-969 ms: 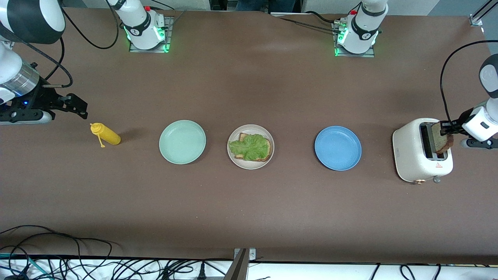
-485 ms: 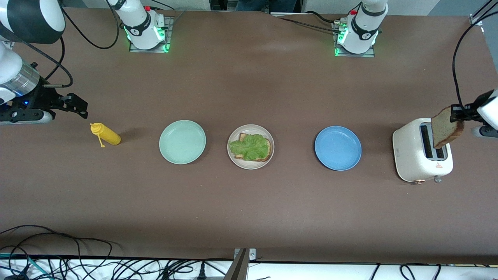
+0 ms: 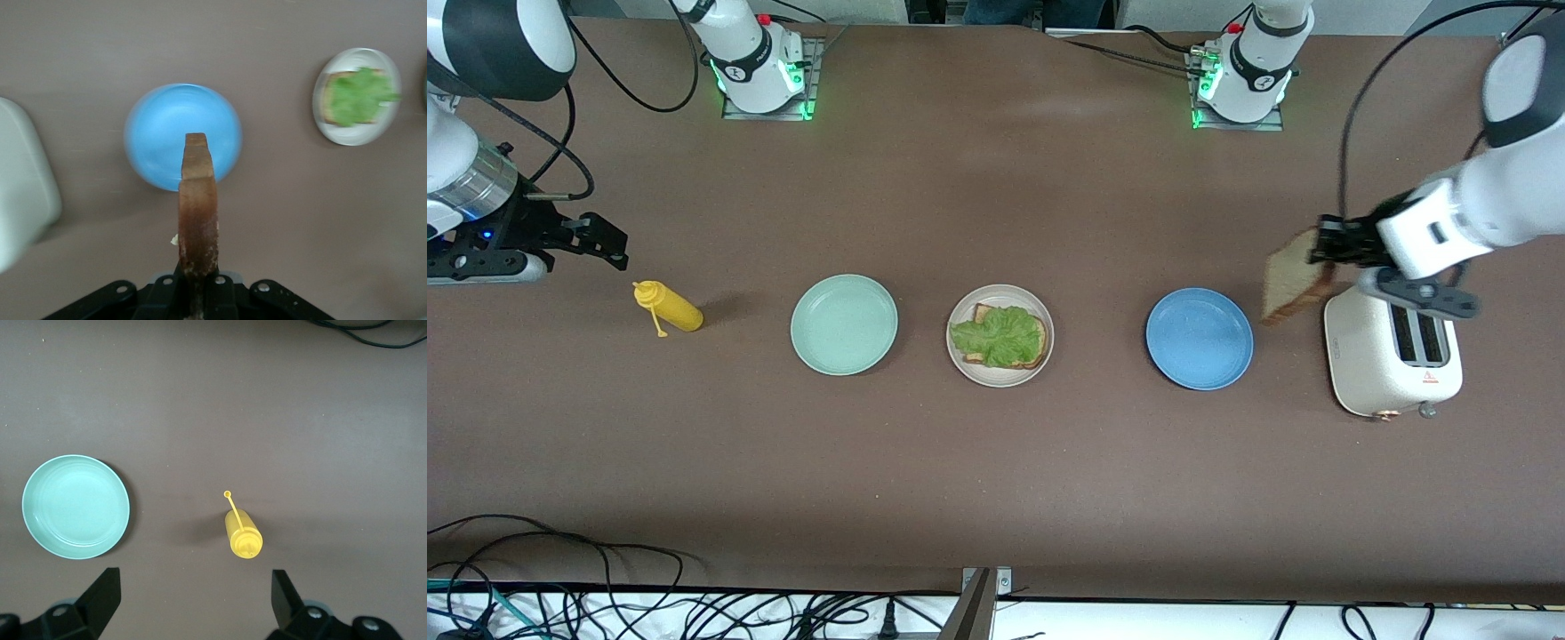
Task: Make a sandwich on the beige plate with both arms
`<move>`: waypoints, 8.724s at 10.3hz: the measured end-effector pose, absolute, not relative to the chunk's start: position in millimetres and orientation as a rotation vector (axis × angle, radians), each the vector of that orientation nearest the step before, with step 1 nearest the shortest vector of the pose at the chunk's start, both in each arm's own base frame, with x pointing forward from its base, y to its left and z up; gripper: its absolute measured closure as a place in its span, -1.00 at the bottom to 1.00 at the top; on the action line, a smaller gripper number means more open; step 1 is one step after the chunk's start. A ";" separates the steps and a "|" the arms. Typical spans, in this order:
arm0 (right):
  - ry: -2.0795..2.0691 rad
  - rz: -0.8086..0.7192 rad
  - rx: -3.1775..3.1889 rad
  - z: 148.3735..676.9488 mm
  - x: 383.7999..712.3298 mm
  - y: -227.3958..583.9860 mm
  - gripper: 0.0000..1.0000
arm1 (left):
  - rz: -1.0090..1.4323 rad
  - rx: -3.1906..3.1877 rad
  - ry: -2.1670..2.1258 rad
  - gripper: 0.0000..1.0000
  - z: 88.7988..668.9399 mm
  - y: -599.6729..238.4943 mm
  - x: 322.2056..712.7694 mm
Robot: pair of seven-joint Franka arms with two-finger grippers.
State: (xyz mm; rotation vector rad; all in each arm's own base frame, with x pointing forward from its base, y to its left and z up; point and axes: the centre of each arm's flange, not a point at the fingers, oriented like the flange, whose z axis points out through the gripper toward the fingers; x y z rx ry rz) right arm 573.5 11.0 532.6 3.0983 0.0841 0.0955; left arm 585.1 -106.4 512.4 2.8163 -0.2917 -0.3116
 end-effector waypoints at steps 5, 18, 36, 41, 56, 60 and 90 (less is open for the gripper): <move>0.080 0.090 3.098 531.5 574.2 9.7 -1.00 | -0.366 2.370 -0.152 0.82 400.6 -236.7 633.5; 0.078 0.089 3.098 531.7 574.3 8.9 -1.00 | -0.085 1.896 -0.445 0.82 189.9 -321.6 624.2; 0.078 0.085 3.098 531.5 574.1 8.9 -1.00 | -0.186 2.117 -0.443 -1.00 257.0 -270.5 640.8; 0.079 0.084 3.098 531.5 574.1 8.9 -1.00 | -0.221 2.313 -0.510 -1.00 323.3 -273.4 645.2; 0.080 0.083 3.098 531.4 574.2 8.8 -1.00 | -0.094 2.979 -0.447 -1.00 544.4 -119.6 601.5; 0.080 0.082 3.098 531.0 574.3 8.8 -1.00 | -0.099 3.148 -0.233 -1.00 614.6 -95.6 545.3; 0.071 0.058 3.136 530.5 572.5 14.7 -1.00 | -0.199 3.106 -0.058 -1.00 642.5 -68.6 527.4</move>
